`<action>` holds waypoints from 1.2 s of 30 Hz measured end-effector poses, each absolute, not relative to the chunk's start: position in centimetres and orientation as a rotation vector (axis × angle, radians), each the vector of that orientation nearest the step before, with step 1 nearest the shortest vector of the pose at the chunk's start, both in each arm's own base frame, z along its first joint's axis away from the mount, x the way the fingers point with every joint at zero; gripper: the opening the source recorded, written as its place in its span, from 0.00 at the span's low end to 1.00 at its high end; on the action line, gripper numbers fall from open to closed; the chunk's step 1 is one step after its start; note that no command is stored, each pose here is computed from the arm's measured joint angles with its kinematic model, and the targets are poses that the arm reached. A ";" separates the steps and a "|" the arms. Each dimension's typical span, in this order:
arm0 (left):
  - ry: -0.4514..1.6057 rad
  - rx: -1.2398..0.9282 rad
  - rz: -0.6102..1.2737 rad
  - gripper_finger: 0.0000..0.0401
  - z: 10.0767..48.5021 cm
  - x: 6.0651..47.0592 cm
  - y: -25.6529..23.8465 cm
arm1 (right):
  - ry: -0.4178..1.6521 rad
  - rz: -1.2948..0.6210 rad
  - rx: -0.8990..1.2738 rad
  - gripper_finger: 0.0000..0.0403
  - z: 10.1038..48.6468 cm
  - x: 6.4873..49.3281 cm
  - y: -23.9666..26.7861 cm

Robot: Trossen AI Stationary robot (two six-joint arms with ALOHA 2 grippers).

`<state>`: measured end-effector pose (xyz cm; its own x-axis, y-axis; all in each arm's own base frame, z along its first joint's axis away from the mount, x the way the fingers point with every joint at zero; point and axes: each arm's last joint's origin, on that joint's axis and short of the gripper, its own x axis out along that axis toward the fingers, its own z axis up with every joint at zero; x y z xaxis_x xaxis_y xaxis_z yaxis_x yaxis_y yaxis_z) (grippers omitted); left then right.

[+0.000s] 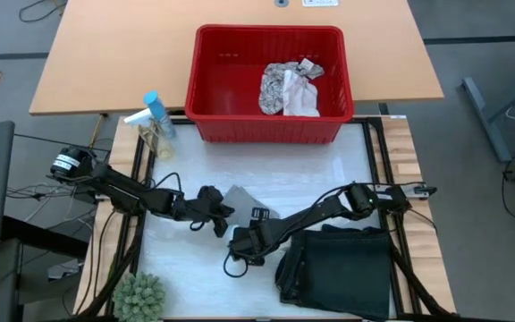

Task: Fold Laundry from Bin
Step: Fold the gray boxer from the red laundry bin

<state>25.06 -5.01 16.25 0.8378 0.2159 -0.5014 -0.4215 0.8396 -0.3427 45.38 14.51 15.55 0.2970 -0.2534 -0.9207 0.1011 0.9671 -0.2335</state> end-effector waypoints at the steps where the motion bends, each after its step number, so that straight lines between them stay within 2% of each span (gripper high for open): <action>1: 0.460 -0.432 0.349 0.00 16.3 25.2 -4.8 | 1.249 -0.219 -0.157 0.44 15.6 45.3 14.6; 6: 0.578 -0.370 0.336 0.00 14.1 25.8 -3.7 | 1.263 -0.119 -0.203 0.44 15.7 45.2 15.2; 10: 0.643 -0.367 0.414 0.00 12.2 26.0 -2.9 | 1.271 -0.090 -0.190 0.44 15.7 45.2 15.3; 19: 0.817 -0.487 0.555 0.00 9.9 24.9 -2.7 | 1.300 -0.208 -0.119 0.44 17.4 44.1 15.0; 22: 0.814 -0.545 0.578 0.00 10.0 24.7 -3.1 | 1.287 -0.233 -0.115 0.44 18.3 43.8 14.9; 30: 0.746 -0.831 0.697 0.00 10.0 24.4 -3.9 | 1.163 -0.307 -0.047 0.44 24.0 42.4 13.7; 36: 0.653 -1.063 0.773 0.00 10.0 24.2 -5.1 | 1.097 -0.345 0.225 0.44 28.0 40.9 12.8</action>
<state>24.20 -5.13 9.96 0.5731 0.2351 -0.7851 -0.8133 0.2807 -0.5096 40.90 12.81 28.05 0.4110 -0.1614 -0.8973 0.3808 0.9246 0.0081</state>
